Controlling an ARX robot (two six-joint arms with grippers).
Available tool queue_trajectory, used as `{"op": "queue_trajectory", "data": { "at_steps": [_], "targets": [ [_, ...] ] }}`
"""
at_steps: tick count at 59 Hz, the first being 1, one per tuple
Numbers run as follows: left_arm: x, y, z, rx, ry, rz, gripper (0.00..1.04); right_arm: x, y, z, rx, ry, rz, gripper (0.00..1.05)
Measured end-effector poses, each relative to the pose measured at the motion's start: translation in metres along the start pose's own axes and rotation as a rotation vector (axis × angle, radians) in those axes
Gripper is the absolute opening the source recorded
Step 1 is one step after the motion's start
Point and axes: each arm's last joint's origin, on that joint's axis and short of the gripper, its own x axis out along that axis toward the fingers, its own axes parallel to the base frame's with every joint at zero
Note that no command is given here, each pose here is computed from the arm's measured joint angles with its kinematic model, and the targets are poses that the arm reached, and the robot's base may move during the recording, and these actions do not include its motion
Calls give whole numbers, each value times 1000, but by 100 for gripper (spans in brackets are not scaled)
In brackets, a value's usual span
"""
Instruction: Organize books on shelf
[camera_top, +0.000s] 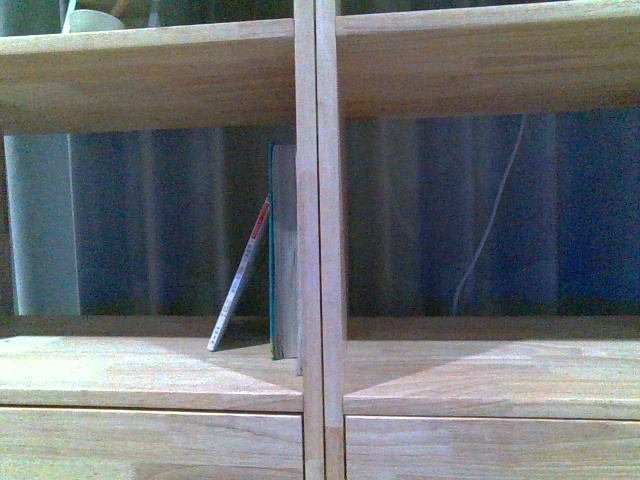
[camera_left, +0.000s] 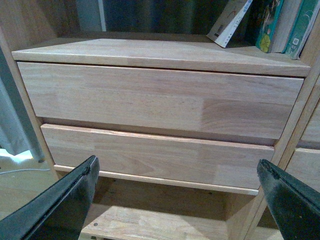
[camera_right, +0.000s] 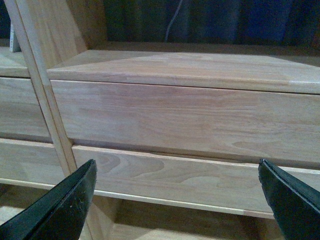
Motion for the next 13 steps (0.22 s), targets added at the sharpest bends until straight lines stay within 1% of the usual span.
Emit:
{"op": "queue_trajectory", "data": {
  "at_steps": [13],
  "targets": [
    [0, 0, 0, 0, 0, 0, 97, 0, 0, 0, 0, 0, 0, 98]
  ]
}}
